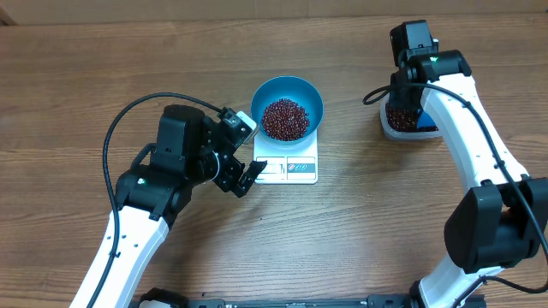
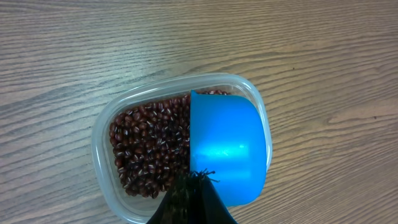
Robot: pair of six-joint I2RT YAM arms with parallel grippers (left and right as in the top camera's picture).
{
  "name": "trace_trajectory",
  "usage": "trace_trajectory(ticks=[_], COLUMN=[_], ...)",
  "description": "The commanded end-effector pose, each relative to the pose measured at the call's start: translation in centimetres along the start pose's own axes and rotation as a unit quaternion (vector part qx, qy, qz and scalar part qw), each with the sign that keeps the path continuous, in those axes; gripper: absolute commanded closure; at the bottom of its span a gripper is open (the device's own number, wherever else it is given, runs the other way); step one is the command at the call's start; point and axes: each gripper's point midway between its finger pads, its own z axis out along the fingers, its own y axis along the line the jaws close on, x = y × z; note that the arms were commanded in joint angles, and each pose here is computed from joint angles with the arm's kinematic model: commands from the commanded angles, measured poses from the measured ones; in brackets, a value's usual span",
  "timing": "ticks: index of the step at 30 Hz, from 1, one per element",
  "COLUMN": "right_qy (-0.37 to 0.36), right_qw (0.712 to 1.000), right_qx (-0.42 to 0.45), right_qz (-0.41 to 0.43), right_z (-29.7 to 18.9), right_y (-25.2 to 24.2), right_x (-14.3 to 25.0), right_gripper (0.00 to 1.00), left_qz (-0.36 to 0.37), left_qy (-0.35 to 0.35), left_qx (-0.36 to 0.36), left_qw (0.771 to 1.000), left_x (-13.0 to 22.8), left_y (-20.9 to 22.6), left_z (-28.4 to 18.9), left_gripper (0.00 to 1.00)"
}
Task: Scoop item into bowl and weigh 150g on scale
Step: 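Lower the scoop into the beans with the right gripper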
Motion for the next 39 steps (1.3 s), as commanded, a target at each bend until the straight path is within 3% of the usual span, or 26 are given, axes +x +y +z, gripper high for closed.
trace_trajectory(ticks=[1,7,14,29,39], right_qy=[0.008,0.017,0.026,0.039,0.039], right_qw=[1.000,1.000,0.996,0.984,0.986], right_qx=[0.011,0.009,-0.084,-0.175,-0.165], right_qz=[0.000,-0.008,-0.002,-0.014,-0.011], right_z=[0.7,1.7,1.4,0.6,1.7], right_y=[-0.3,0.1,3.3,6.3,3.7], right_x=[0.7,1.6,1.8,2.2,1.8], right_gripper=[0.96,0.96,0.96,0.96,0.96], left_qz=[-0.004,-0.004,-0.004,-0.004,-0.004], left_qy=[-0.014,-0.014,-0.014,-0.014,-0.014], left_qx=[0.002,0.002,0.002,0.002,0.002], left_qw=[1.000,1.000,1.000,1.000,1.000], left_x=[-1.1,-1.1,-1.1,-1.1,-1.1], left_y=[0.1,0.1,0.1,0.1,0.1], left_z=[-0.5,-0.5,-0.5,-0.5,-0.5], left_gripper=[0.00,0.00,0.00,0.00,0.01])
